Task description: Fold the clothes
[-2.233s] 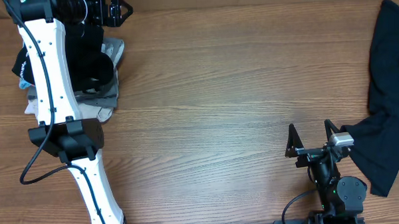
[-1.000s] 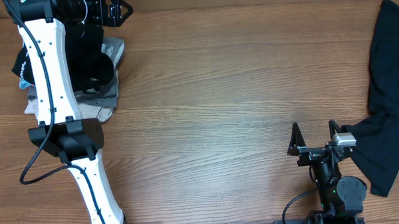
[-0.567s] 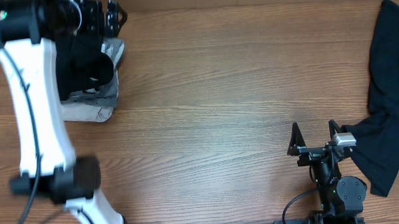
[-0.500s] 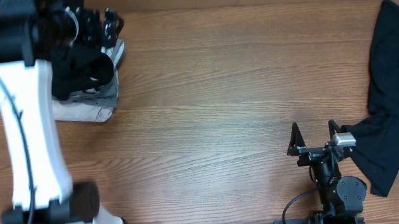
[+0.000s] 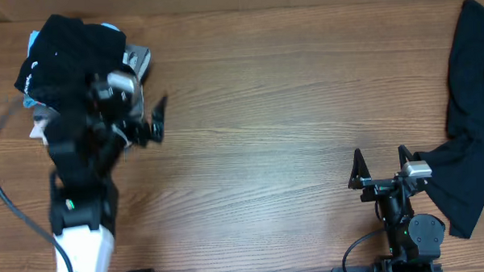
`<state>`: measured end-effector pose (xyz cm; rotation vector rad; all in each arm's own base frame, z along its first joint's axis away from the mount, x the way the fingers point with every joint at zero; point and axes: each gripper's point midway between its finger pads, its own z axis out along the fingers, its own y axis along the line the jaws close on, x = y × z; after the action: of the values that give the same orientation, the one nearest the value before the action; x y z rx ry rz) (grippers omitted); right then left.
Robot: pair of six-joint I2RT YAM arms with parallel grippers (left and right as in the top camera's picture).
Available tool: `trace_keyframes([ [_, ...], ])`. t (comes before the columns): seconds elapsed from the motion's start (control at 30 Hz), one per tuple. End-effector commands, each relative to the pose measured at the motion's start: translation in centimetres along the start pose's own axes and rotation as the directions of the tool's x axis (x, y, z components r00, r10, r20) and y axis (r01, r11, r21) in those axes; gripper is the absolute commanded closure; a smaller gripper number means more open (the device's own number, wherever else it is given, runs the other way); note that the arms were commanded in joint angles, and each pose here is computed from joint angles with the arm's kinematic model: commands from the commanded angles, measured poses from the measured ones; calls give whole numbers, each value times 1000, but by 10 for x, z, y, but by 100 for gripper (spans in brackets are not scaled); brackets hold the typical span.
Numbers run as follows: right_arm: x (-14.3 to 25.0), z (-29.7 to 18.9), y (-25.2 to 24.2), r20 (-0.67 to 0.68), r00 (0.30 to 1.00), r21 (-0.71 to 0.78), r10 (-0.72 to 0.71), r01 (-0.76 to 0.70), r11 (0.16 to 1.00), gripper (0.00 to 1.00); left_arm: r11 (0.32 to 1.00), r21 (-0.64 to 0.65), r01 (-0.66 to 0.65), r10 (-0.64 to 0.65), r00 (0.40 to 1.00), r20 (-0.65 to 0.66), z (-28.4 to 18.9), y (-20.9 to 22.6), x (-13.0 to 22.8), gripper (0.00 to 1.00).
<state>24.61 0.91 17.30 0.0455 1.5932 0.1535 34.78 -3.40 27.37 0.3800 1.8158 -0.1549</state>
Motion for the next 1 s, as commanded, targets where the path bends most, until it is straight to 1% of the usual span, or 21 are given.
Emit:
trace_keyframes([
  [0.0,1,0,-1,5,1000,1,-4,4,1000,0,1000,-25,-14,15,998,68,-24,-14,27,0],
  [0.1,1,0,-1,5,1000,1,-4,4,1000,0,998,-43,-37,43,990,132,-39,-25,48,0],
  [0.17,1,0,-1,5,1000,1,-3,3,1000,0,998,-67,-7,17,988,151,-47,-27,60,0],
  [0.3,1,0,-1,5,1000,1,-3,3,1000,0,997,-73,-7,21,981,192,-59,-37,86,0],
  [0.4,1,0,-1,5,1000,1,-3,3,1000,0,997,-76,-2,18,975,220,-63,-42,98,0],
  [0.53,1,0,-1,5,1000,1,-3,3,1000,0,996,-92,2,21,970,241,-63,-42,110,0],
  [0.57,1,0,-1,5,1000,1,-3,3,1000,0,993,-115,24,6,966,258,-63,-38,113,0],
  [0.73,1,0,-1,5,1000,1,-3,3,1000,0,983,-180,44,11,955,295,-69,-28,110,0],
  [0.9,1,0,-1,5,1000,1,-4,4,1000,0,957,-269,108,-37,965,259,-74,-13,125,0],
  [0.97,1,0,-1,5,1000,1,-4,4,1000,0,953,-279,119,-51,970,237,-74,-11,131,0],
])
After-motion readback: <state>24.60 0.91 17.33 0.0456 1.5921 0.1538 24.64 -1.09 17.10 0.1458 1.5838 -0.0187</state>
